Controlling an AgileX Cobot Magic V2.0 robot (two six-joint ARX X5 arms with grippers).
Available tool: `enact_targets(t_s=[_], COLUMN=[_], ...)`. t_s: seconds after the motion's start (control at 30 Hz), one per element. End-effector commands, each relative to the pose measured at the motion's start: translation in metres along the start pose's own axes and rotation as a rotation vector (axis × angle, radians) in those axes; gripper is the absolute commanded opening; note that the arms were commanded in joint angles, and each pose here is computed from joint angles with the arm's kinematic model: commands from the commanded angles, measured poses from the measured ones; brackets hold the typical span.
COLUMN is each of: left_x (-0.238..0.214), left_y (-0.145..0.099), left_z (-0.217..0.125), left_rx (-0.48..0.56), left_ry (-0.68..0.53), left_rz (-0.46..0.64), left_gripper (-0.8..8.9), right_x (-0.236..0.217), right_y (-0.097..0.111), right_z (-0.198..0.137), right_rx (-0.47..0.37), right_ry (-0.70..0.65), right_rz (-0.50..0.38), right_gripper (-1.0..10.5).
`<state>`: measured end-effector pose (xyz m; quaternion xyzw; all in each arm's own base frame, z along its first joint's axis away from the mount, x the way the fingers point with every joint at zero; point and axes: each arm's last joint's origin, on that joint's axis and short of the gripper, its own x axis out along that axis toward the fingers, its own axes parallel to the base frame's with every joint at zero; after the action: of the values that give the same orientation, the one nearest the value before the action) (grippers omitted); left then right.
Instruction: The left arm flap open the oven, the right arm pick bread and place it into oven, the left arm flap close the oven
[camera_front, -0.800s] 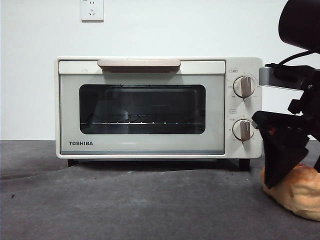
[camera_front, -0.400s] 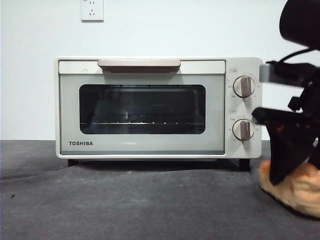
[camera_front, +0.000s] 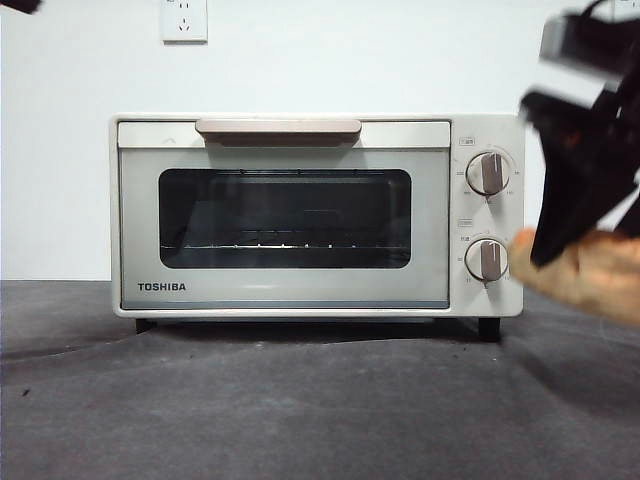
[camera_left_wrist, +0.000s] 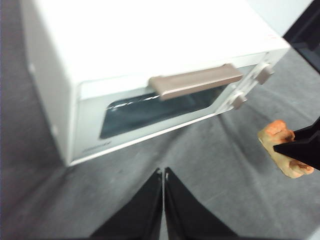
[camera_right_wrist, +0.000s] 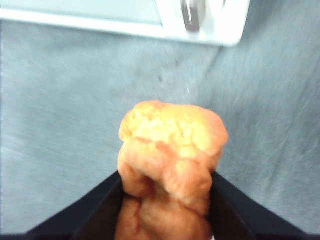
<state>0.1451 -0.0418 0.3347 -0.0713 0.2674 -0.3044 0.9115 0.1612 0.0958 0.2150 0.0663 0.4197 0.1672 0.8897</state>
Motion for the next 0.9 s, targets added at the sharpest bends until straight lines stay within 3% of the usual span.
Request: enact_targets(t_s=[0.03,0.27,0.5,0.9], left_x=[0.010,0.052,0.097,0.144], left_y=[-0.004,-0.009,-0.013,-0.025], left_z=[0.012,0.026,0.036,0.052], left_rx=[-0.002,0.019,0.046,0.124], left_ry=[-0.032,-0.056,-0.049,-0.007], left_rz=[-0.043,-0.098,-0.079,-0.055], left_gripper=[0.16,0.16,0.16,0.16], right_x=[-0.016,-0.054,-0.084,-0.097], right_y=[0.005,0.011,0.015,0.016], right_z=[0.009,0.023,0.034,0.037], right_rx=[-0.006,-0.025,-0.052,-0.063], right_ry=[-0.050,-0.132,-0.193,-0.234], right_rz=[0.028,0.059,0.080,0.094], right_gripper=[2.2,2.2,2.2,2.2])
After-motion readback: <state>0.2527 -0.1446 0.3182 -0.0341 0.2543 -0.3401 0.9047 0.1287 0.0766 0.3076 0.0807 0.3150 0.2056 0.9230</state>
